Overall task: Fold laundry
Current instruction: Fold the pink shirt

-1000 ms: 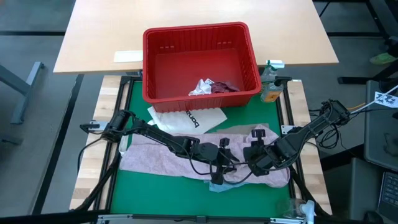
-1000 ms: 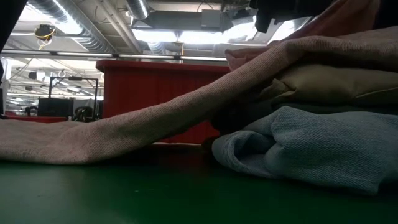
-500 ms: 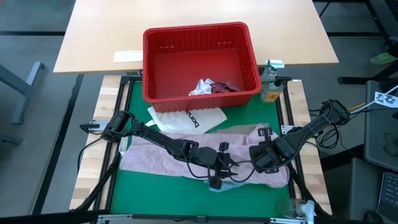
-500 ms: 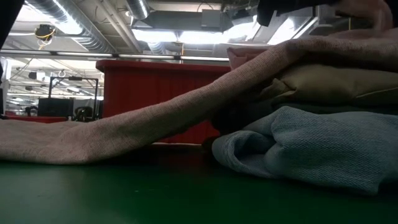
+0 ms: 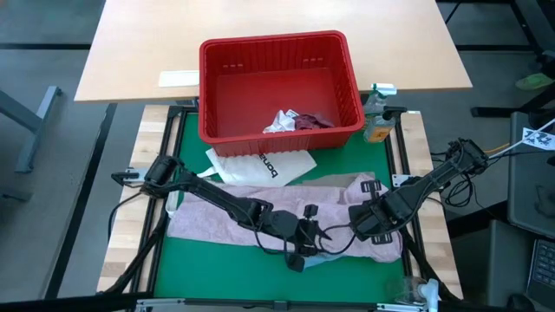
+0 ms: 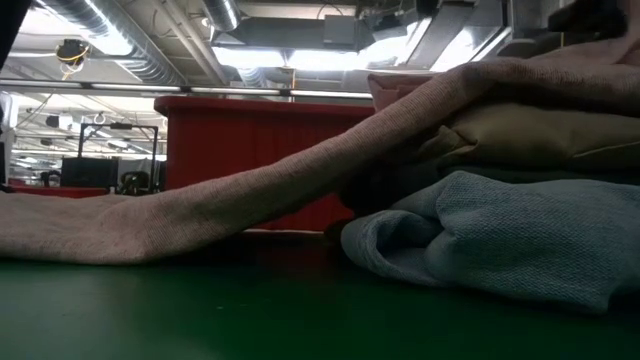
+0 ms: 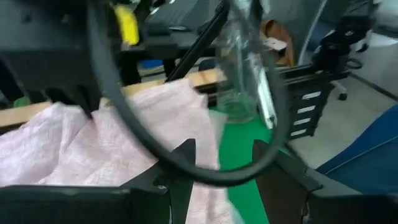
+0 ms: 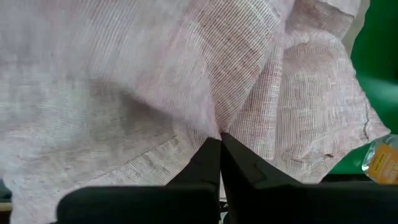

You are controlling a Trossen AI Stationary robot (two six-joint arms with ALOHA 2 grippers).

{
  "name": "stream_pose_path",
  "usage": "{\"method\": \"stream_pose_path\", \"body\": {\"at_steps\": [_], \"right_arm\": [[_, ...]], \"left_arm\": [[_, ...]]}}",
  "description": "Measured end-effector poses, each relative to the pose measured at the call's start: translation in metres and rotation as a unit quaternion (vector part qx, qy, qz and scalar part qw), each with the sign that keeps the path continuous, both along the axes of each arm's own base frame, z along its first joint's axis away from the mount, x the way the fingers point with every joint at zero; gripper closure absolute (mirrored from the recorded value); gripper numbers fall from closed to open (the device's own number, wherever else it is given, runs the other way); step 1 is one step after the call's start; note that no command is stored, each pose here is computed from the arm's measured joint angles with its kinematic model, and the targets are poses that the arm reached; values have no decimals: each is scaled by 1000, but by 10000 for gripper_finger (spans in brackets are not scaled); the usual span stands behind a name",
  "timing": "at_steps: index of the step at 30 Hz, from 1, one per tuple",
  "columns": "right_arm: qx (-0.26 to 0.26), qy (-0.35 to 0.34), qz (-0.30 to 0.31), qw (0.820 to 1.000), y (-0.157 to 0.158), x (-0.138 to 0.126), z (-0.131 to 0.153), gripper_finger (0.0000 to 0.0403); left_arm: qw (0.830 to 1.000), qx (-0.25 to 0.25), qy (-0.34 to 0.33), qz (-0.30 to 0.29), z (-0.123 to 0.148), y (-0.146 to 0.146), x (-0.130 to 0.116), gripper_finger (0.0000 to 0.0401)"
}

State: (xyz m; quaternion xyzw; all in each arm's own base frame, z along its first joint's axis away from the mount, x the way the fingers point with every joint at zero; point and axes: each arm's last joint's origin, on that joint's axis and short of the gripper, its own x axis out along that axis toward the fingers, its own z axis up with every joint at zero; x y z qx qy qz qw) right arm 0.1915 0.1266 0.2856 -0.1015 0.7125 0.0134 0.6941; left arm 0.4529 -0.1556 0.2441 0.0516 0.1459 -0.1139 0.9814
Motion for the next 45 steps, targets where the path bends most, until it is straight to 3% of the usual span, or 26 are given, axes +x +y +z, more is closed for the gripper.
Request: {"method": "stream_pose_path", "body": {"at_steps": [6,9,13,18,32,38,45], "right_arm": [[10,14,-1,1000,0,-2,0,400],[23,24,-3,999,1,-2,0,399],[29,28,-11,999,1,-2,0,389],[28,28,-18,999,1,-3,0,375],[11,59,-21,998,-3,-8,2,251],[20,23,-6,1000,-1,-4,19,247],[-73,-83,6,994,-5,3,36,246]], "left_arm": [[1000,2,2,-9,13,-7,-9,248],[999,15,29,14,10,-2,-11,248],[994,43,80,58,0,11,-12,248],[981,20,168,99,-17,26,-16,248],[962,22,246,119,-57,28,-13,248],[966,11,232,117,-42,26,-16,248],[966,-28,238,96,-4,29,-35,248]]}}
